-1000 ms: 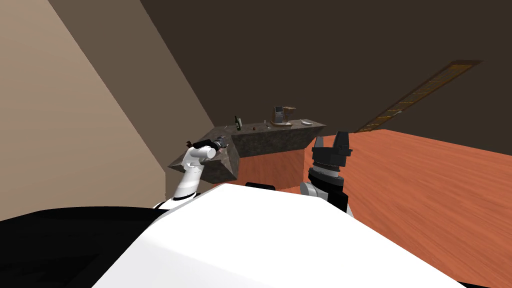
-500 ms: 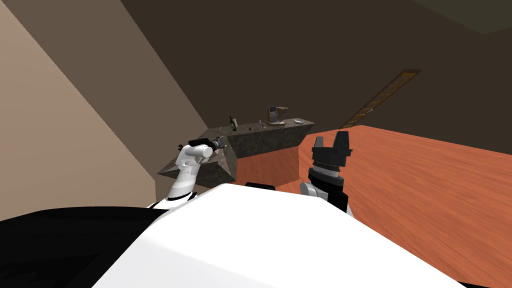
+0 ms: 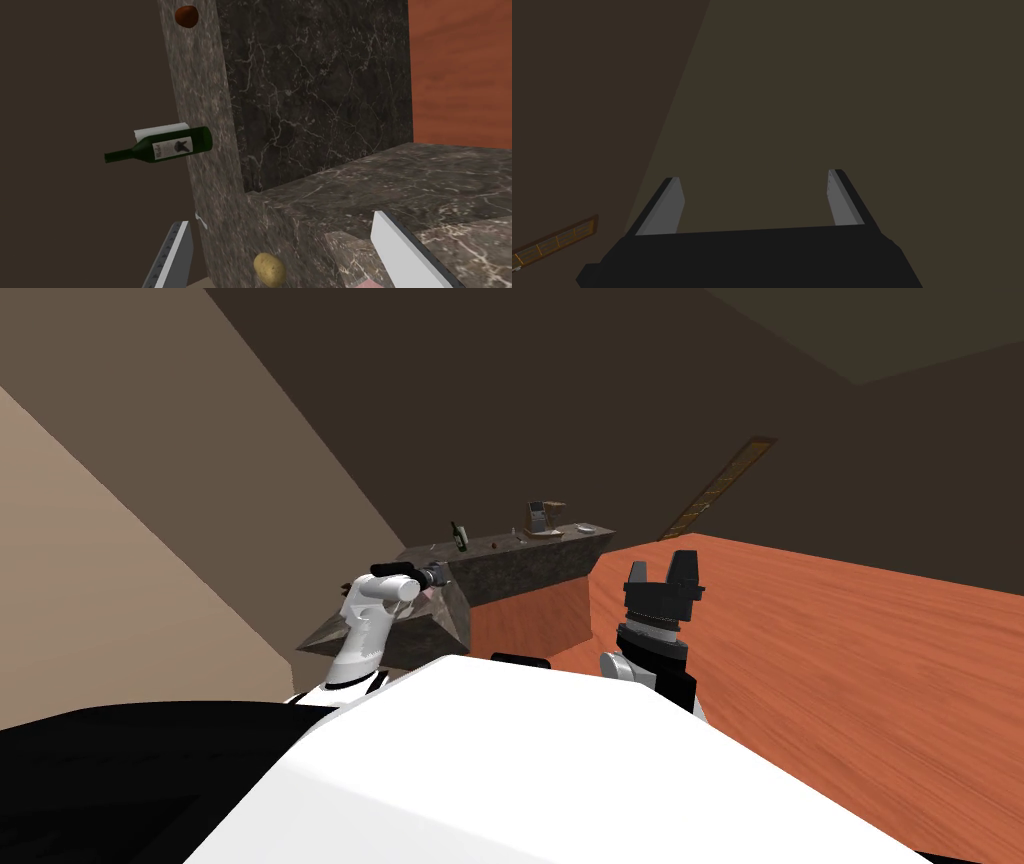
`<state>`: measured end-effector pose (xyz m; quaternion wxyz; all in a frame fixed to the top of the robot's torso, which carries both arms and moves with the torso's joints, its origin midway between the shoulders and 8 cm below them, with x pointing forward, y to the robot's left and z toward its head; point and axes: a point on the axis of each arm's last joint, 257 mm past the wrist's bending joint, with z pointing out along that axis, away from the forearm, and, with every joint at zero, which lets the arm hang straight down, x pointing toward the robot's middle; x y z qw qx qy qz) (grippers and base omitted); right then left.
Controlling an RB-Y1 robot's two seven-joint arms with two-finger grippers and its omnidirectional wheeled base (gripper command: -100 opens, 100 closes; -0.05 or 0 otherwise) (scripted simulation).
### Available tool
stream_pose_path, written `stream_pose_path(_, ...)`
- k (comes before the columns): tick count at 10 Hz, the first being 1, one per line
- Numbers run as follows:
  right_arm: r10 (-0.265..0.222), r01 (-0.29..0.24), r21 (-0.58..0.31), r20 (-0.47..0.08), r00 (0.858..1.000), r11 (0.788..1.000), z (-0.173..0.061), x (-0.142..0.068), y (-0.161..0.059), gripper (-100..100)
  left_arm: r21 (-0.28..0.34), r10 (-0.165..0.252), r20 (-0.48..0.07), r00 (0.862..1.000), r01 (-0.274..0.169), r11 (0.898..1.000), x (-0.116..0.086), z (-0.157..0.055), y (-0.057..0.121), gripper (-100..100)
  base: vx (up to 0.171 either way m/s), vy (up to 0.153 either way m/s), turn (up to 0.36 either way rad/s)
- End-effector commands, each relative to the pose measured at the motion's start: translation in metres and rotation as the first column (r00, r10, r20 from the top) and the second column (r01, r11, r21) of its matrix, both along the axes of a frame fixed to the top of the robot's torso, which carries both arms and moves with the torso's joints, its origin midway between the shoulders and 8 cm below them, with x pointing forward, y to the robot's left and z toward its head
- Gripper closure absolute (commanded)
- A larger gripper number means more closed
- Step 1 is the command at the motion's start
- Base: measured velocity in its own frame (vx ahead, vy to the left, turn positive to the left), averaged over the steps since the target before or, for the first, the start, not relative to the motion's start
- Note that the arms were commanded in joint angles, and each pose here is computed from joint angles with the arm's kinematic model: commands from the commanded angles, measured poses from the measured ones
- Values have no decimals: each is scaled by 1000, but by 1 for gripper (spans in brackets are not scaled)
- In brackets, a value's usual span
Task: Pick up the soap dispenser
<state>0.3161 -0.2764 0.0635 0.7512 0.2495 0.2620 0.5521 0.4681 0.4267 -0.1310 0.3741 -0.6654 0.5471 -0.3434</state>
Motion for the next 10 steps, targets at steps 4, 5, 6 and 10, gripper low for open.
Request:
stream_pose_path(4, 0, 0, 0, 0, 1000, 1000, 0, 0, 0, 0, 5, 11, -78, 997, -11, 1000, -16, -4, 8, -100, -40, 52, -148)
stream_pose_path(5, 0, 0, 0, 0, 1000, 1000, 0, 0, 0, 0, 7, 17, -105, 994, -16, 1000, -23, -4, 11, -100, -32, 61, -154)
stream_pose_path(6, 0, 0, 0, 0, 1000, 1000, 0, 0, 0, 0, 6, 18, -113, 993, -17, 1000, -24, -5, 11, -100, -30, 57, -98)
stream_pose_path(10, 0, 0, 0, 0, 1000, 1000, 0, 0, 0, 0, 8, 36, -182, 983, -35, 999, -40, -9, 18, -100, -33, 69, -130)
